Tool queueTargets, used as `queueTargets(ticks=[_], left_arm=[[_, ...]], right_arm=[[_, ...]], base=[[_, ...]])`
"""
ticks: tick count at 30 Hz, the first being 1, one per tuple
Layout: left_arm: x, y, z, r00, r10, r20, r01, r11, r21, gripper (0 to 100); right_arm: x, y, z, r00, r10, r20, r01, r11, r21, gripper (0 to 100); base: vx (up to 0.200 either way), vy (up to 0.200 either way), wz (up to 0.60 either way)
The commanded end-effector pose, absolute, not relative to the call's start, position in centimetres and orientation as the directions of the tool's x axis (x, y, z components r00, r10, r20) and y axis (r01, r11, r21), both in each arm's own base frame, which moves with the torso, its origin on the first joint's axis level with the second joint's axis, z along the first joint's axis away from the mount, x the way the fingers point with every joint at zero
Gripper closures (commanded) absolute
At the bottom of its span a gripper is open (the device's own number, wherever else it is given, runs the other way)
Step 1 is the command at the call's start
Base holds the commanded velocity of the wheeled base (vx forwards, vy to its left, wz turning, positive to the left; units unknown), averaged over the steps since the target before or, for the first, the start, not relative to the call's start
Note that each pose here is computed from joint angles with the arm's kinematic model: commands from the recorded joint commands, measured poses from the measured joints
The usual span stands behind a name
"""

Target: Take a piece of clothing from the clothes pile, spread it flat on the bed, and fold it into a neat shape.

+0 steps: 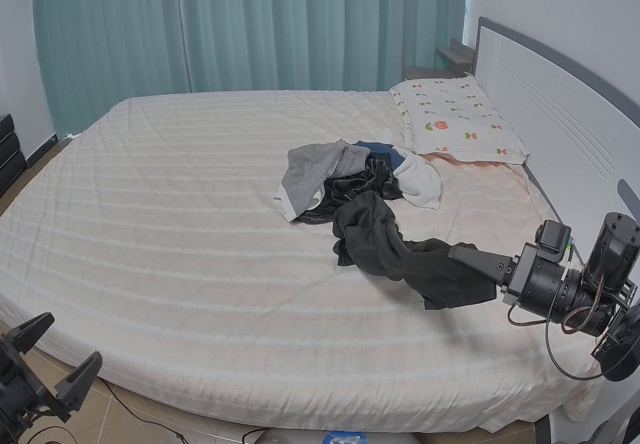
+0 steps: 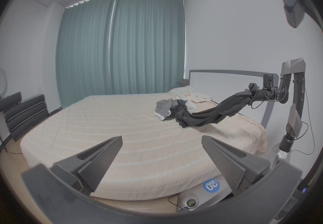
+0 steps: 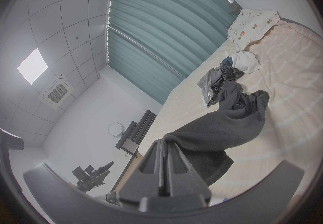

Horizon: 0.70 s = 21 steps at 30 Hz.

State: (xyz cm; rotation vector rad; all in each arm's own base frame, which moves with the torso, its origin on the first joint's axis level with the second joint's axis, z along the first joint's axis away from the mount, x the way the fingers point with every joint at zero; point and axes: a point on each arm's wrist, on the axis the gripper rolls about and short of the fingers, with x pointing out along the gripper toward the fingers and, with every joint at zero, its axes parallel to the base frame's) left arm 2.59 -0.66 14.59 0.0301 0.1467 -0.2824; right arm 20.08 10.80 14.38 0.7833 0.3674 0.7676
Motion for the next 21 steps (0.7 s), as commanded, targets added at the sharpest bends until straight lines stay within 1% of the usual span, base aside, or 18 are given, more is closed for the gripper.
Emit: queueTargets(ticks=[1, 4, 6, 11, 12, 13, 17, 21], left_arm=[[12.3, -3.9, 14.2, 0.798, -0.42, -0.432, 0.442, 0.896, -0.055, 0], [14.7, -5.9, 13.3, 0.756, -0.478, -0.447, 0.475, 0.871, -0.128, 0], [17.2, -8.4, 12.0, 0.731, -0.51, -0.454, 0.493, 0.854, -0.166, 0], [20.9, -13.2, 9.4, 0.768, -0.472, -0.433, 0.476, 0.873, -0.107, 0], [20.9, -13.2, 9.4, 0.768, -0.472, -0.433, 0.476, 0.873, -0.107, 0], [22.1, -14.3, 8.2, 0.765, -0.47, -0.44, 0.478, 0.872, -0.102, 0], [24.5, -16.3, 6.5, 0.757, -0.471, -0.454, 0.483, 0.87, -0.097, 0], [25.8, -17.9, 5.5, 0.745, -0.486, -0.456, 0.5, 0.86, -0.1, 0]], right_arm=[[19.9, 10.9, 13.9, 0.675, 0.736, -0.042, -0.468, 0.471, 0.748, 100], [19.7, 11.1, 13.8, 0.666, 0.745, -0.046, -0.471, 0.468, 0.748, 100], [19.6, 11.2, 13.7, 0.66, 0.75, -0.05, -0.472, 0.466, 0.749, 100], [19.4, 11.5, 13.7, 0.648, 0.759, -0.053, -0.478, 0.46, 0.748, 100], [19.4, 11.5, 13.7, 0.648, 0.759, -0.053, -0.478, 0.46, 0.748, 100], [19.4, 11.5, 13.7, 0.648, 0.759, -0.054, -0.477, 0.461, 0.749, 100], [19.8, 11.6, 13.4, 0.653, 0.755, -0.062, -0.469, 0.466, 0.75, 100], [19.4, 11.7, 13.9, 0.644, 0.764, -0.043, -0.488, 0.453, 0.746, 100]], base=[[0.0, 0.0, 0.0], [0.0, 0.0, 0.0], [0.0, 0.0, 0.0], [0.0, 0.0, 0.0], [0.0, 0.0, 0.0], [0.0, 0.0, 0.0], [0.0, 0.0, 0.0], [0.0, 0.0, 0.0]])
